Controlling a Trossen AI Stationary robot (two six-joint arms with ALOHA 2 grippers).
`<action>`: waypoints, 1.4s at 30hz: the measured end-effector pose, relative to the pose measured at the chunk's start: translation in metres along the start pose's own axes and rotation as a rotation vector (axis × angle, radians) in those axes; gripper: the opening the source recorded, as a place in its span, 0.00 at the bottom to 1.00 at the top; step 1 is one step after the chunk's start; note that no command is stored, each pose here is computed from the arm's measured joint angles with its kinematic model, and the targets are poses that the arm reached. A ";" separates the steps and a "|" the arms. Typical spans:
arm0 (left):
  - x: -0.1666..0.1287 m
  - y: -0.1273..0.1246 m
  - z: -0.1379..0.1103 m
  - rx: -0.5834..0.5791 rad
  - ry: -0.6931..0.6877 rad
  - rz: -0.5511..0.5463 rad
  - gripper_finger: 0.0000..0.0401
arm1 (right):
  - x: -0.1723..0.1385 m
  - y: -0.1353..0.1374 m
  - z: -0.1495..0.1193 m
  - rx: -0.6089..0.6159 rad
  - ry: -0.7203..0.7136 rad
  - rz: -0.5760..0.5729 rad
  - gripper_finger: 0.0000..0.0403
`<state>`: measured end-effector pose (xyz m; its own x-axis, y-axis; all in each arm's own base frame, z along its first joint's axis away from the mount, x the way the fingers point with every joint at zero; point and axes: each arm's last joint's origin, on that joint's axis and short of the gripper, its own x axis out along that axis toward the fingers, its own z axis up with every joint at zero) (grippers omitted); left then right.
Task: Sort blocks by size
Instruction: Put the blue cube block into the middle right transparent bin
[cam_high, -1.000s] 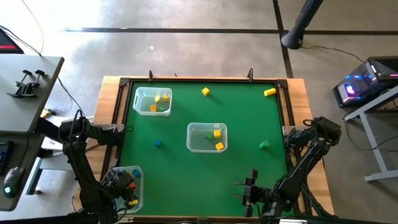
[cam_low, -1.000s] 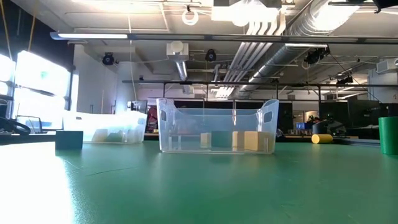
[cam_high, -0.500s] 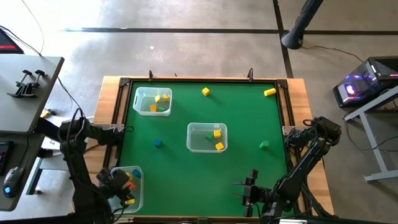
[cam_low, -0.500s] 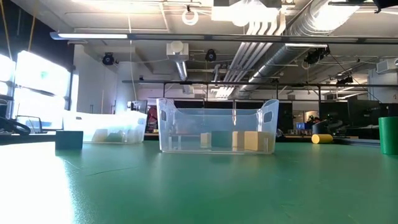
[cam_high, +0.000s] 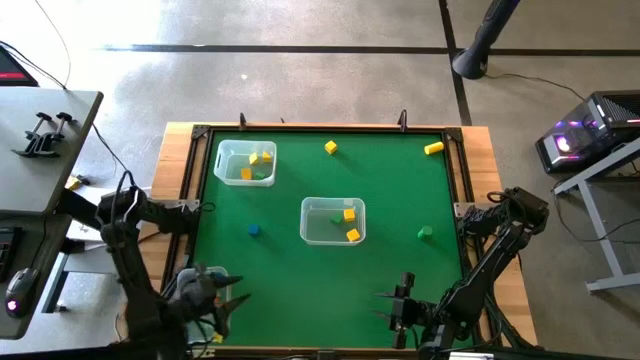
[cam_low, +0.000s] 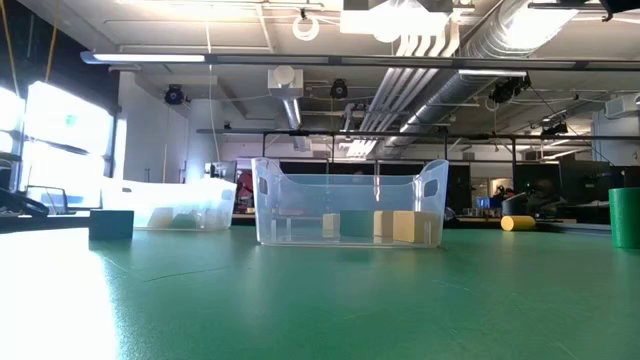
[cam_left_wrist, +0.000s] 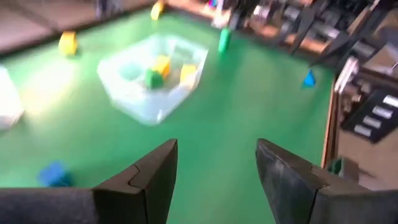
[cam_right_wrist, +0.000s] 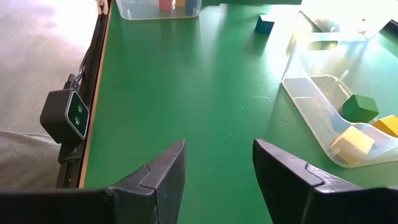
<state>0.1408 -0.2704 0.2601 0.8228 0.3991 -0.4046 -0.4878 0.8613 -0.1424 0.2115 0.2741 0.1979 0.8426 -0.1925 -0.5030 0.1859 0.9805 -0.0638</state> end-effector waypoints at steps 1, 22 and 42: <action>0.007 -0.002 -0.002 0.006 -0.026 -0.003 0.50 | 0.000 0.000 0.000 -0.001 0.000 0.000 0.45; 0.200 0.008 0.000 0.190 0.052 -0.405 0.50 | 0.023 -0.017 0.009 -0.149 0.059 -0.061 0.45; 0.154 0.125 0.073 0.470 0.384 -0.048 0.50 | 0.075 -0.092 0.025 -0.382 0.270 -0.407 0.45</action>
<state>0.2275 -0.0780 0.2460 0.6337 0.2898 -0.7173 -0.1999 0.9570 0.2101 0.2707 0.1689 0.1874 0.5752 -0.5863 -0.5705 0.2292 0.7849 -0.5756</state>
